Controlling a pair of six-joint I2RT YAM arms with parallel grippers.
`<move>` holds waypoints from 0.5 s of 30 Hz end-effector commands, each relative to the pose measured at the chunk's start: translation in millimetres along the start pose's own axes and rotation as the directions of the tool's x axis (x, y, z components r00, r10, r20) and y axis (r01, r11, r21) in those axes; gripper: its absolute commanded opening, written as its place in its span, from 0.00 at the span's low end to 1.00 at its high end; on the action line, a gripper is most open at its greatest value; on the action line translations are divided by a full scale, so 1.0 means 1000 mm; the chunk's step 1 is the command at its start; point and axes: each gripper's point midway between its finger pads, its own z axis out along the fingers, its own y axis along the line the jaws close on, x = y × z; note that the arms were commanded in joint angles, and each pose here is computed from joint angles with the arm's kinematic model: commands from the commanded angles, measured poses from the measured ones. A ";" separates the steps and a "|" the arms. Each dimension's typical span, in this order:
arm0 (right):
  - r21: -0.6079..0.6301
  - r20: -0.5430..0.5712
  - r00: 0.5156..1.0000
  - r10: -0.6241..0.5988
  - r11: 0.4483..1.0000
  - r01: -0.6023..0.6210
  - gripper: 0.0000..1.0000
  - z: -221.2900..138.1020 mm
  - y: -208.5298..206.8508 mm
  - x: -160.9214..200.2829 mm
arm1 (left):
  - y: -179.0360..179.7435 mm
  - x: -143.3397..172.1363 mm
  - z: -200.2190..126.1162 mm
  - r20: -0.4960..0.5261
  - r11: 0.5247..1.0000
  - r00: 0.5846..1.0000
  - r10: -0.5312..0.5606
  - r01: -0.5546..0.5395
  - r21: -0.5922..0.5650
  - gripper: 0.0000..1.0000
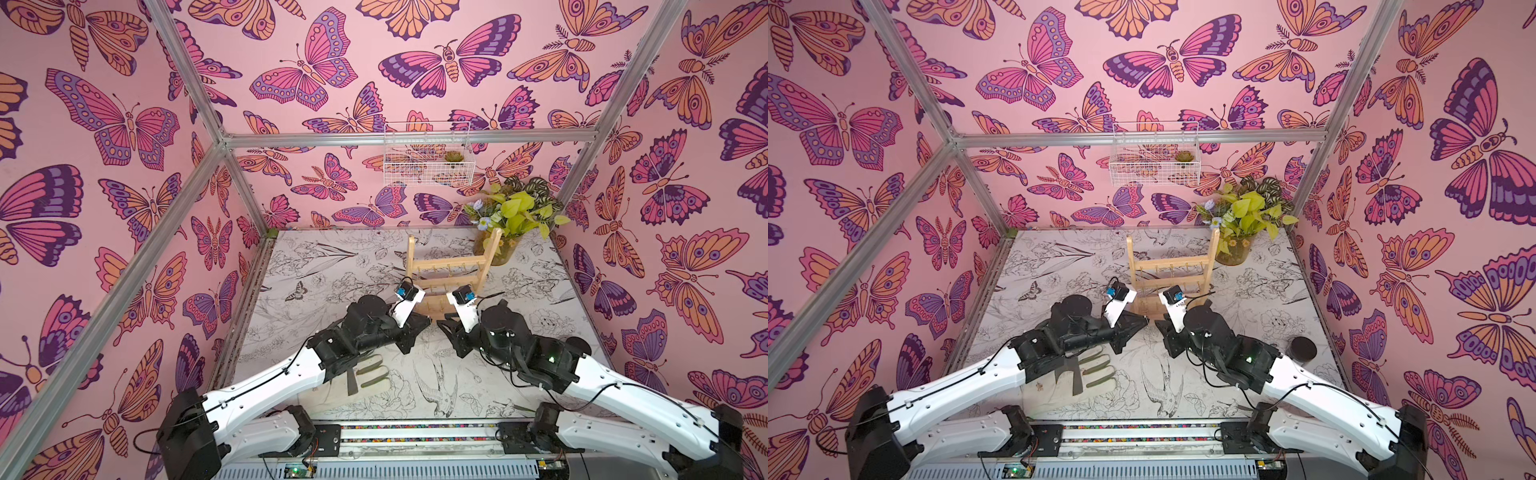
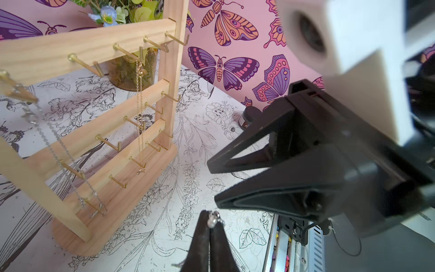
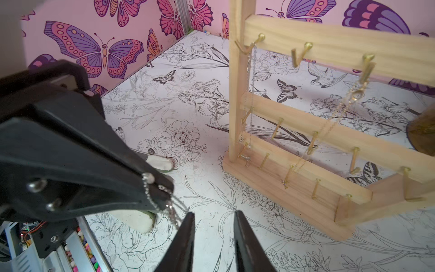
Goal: Hang the necklace on the jewelry display stand
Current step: Adjust the necklace.
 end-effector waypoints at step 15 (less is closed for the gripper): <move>-0.244 -0.020 0.997 0.080 0.966 -0.082 0.37 0.020 0.019 0.013 | -0.006 -0.042 -0.019 0.151 0.996 0.989 -0.007 -0.007 0.093 0.00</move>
